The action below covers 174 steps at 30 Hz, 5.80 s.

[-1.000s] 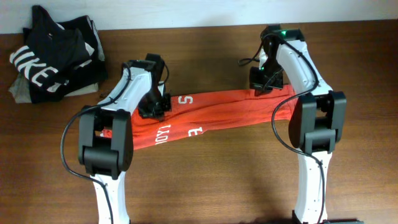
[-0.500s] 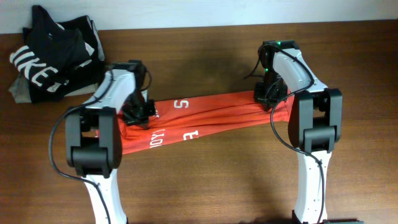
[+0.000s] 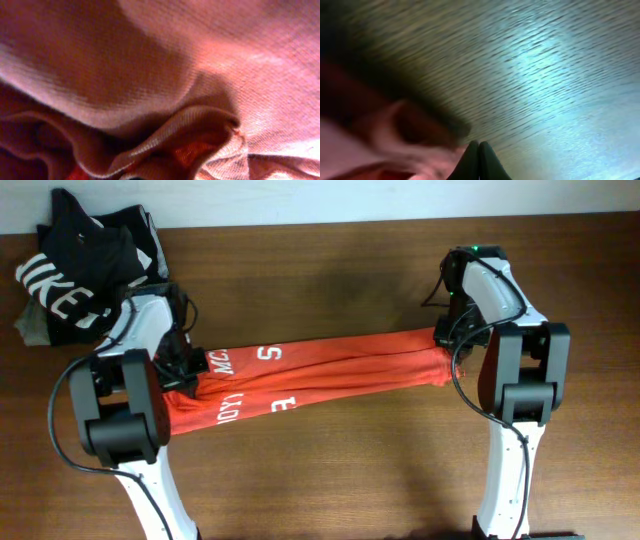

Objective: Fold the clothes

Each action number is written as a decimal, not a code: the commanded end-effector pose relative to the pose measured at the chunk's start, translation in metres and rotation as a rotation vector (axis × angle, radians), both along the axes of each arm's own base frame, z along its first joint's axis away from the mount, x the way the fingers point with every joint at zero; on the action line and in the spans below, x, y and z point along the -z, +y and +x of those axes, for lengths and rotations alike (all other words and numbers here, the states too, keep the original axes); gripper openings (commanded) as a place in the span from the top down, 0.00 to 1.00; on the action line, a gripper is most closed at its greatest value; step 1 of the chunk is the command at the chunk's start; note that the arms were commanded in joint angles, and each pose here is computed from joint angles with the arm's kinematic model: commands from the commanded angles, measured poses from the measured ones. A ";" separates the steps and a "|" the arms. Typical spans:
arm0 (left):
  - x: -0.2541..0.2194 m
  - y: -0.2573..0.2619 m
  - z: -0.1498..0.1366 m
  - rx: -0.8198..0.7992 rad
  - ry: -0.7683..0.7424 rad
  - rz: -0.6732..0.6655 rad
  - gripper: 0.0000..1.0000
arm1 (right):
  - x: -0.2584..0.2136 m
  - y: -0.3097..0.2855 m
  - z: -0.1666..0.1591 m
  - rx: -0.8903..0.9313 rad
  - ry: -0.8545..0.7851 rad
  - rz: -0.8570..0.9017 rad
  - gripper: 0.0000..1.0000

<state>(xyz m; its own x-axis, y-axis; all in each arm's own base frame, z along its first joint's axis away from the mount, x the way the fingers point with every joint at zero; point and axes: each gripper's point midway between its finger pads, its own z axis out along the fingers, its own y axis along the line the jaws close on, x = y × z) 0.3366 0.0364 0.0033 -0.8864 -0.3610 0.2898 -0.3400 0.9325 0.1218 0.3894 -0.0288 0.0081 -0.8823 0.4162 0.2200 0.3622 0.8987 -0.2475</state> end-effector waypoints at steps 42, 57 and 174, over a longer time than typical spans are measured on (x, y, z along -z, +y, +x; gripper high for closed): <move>-0.023 0.035 0.000 -0.021 -0.046 0.162 0.99 | -0.020 -0.001 -0.049 0.180 -0.072 -0.109 0.96; -0.120 0.026 0.024 -0.077 -0.345 0.089 0.50 | -0.163 -0.024 -0.038 0.031 -0.485 -0.129 0.01; -0.103 -0.017 0.034 -0.012 -0.371 -0.011 0.01 | -0.070 0.051 -0.023 -0.281 -0.280 0.436 0.01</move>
